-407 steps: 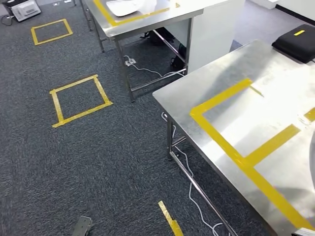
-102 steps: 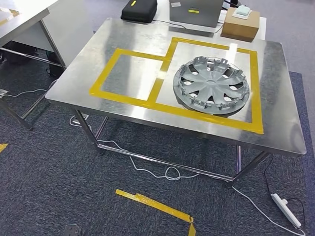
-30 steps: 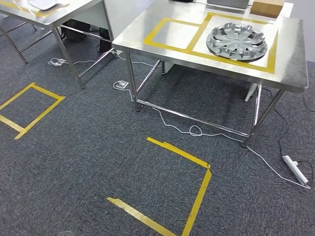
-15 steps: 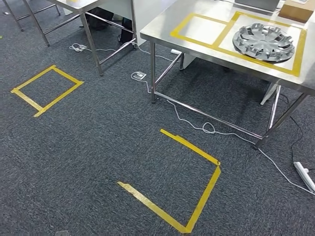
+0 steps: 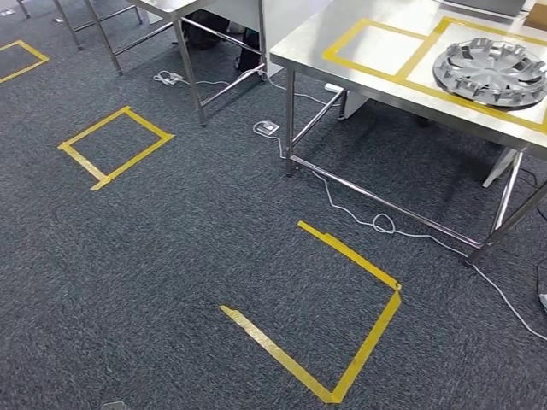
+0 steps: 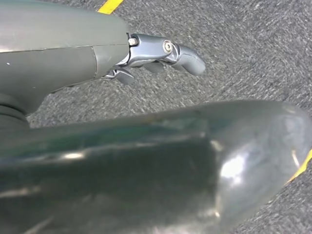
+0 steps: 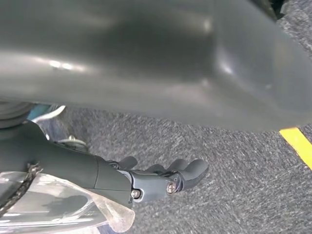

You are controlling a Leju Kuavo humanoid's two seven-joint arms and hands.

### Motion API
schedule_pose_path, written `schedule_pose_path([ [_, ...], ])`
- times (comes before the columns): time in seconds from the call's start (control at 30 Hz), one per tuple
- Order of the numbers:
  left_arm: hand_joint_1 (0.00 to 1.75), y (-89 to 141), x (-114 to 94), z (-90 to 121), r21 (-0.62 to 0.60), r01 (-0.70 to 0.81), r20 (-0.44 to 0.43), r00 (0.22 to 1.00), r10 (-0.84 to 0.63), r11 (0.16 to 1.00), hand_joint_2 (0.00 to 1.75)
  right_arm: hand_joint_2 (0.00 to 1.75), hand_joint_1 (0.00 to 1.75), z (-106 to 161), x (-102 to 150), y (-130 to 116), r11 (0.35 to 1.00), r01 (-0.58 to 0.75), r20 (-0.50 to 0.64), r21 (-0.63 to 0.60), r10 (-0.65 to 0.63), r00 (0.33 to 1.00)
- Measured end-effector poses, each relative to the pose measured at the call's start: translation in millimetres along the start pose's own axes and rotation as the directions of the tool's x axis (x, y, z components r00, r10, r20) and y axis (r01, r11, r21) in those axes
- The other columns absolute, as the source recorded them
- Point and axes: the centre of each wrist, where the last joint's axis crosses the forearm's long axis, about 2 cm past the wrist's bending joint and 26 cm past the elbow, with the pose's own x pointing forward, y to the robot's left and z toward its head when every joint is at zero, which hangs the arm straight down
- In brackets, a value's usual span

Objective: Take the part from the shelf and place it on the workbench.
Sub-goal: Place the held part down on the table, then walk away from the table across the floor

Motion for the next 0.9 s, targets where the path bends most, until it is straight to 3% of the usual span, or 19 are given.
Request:
schedule_pose_path([
  [0.9, 0.00, -10.0, 2.7, 0.6, -0.026, 0.016, 0.012, 1.000, -0.016, 1.000, 0.00, 0.00, 0.00, -1.0, -3.4, -9.4, 0.999, 0.012, -0.001, -0.039, -0.012, 1.000],
])
